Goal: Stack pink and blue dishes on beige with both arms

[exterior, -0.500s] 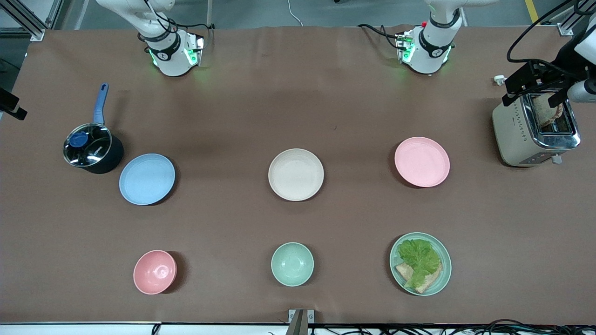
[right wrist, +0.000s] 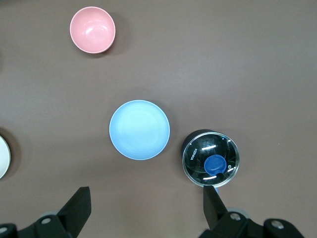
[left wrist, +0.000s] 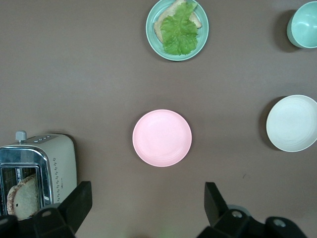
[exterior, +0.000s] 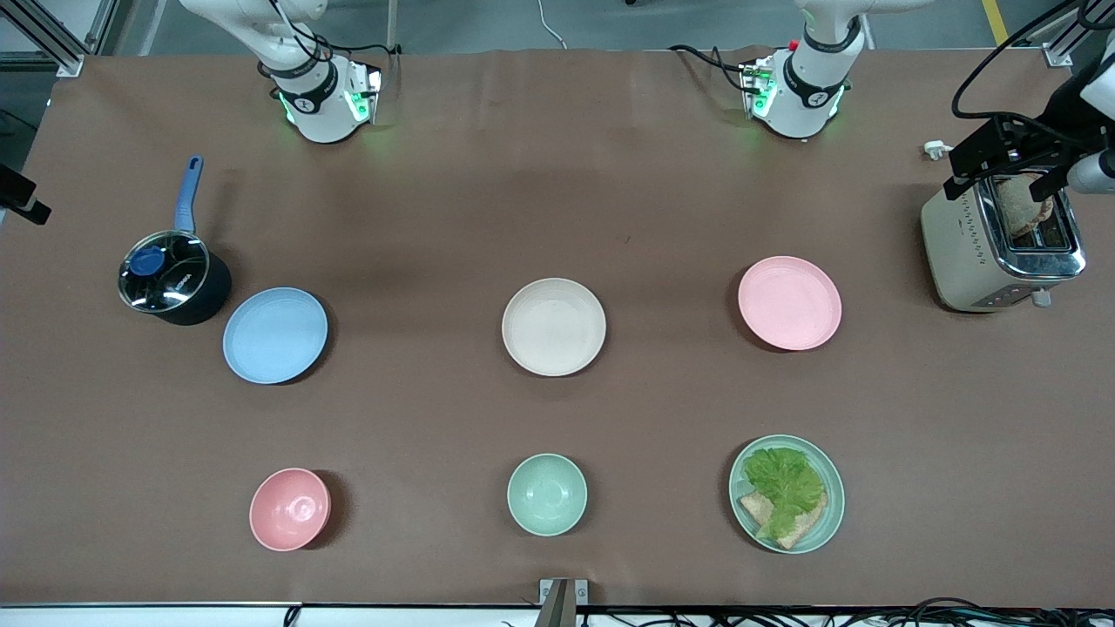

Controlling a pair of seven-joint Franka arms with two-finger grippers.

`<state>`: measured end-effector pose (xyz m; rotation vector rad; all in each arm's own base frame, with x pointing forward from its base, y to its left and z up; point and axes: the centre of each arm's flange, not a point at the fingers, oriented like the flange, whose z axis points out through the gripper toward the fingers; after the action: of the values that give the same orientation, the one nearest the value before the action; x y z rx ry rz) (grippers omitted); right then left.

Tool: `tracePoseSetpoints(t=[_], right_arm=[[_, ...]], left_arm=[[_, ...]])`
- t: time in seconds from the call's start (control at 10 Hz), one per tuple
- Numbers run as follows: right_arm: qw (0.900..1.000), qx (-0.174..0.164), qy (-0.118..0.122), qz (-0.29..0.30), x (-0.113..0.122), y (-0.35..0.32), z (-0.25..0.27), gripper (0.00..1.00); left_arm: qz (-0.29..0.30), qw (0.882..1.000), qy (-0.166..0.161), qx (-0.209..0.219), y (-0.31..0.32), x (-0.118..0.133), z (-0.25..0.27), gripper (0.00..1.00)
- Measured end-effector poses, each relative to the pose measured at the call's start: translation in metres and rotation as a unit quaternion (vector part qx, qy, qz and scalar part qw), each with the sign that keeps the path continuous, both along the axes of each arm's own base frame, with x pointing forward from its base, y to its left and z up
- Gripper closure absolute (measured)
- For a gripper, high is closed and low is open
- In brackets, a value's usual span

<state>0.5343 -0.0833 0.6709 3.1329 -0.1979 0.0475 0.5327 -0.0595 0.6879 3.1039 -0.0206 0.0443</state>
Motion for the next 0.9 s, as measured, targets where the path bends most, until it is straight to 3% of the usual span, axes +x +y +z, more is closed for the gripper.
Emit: tracePoseSetpoints(t=[0.2, 0.6, 0.9], right_arm=[[1.000, 0.002, 0.018, 0.018, 0.009, -0.001, -0.019, 0.00], [0.994, 0.060, 0.072, 0.058, 0.075, -0.046, -0.194, 0.00], [0.986, 0.115, 0.063, 0.101, 0.075, -0.075, -0.336, 0.00]], left_arm=[[0.014, 1.000, 0.017, -0.003, 0.018, 0.006, -0.021, 0.00], [-0.008, 0.999, 0.041, -0.023, 0.042, 0.033, -0.167, 0.00], [-0.055, 0.997, 0.045, -0.036, 0.046, 0.020, -0.292, 0.00]])
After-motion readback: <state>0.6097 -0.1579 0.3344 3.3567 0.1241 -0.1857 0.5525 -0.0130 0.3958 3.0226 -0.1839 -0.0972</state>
